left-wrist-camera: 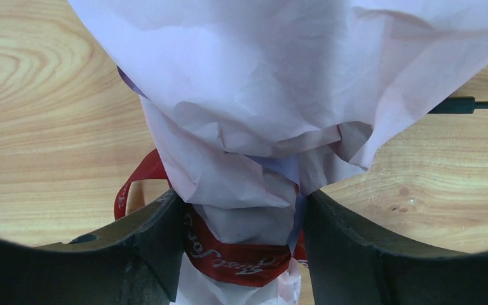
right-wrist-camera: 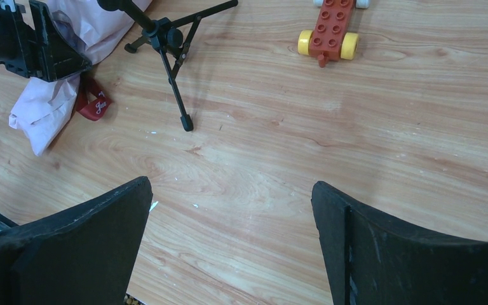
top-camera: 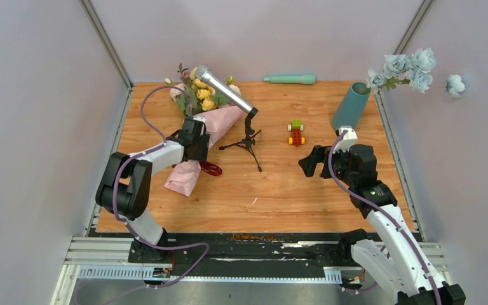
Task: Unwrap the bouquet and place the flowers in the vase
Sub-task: Adjust the fake flower at the center of the board.
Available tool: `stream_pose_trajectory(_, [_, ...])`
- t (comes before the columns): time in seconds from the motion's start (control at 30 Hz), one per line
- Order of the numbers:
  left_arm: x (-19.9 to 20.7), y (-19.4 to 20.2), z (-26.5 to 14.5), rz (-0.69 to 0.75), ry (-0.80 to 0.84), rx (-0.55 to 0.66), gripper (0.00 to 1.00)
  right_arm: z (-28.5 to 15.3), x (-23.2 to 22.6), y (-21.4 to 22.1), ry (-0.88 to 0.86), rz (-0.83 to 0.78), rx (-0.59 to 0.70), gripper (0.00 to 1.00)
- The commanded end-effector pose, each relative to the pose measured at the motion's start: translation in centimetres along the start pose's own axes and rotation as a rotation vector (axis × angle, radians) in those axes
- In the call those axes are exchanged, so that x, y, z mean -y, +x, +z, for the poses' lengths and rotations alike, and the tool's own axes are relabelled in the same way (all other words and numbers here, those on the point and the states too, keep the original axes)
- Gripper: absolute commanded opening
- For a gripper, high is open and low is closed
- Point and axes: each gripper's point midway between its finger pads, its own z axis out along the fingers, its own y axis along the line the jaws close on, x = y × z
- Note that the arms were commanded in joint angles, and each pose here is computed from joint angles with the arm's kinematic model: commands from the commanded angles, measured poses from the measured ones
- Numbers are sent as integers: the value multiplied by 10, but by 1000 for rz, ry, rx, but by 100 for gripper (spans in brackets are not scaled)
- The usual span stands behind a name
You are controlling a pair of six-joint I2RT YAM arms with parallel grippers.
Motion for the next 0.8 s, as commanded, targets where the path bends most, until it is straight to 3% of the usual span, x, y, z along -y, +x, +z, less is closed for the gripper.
stream_pose_trajectory(0.0, [7,10,4,-35,18,-46,65,-3,-1,-10,1,-19,35,98])
stream_pose_trajectory(0.33, [4,11,-11,-74,21,-14,25,-3,-2,-9,-4,-19,32,99])
stream_pose_trajectory(0.53, [-2,-4,-43,-167,55,110,0,-4,-5,-10,-20,-20,30,98])
stream_pose_trajectory(0.77, [-12,-10,-83,-312,133,242,0,-4,-11,-11,-49,-18,22,99])
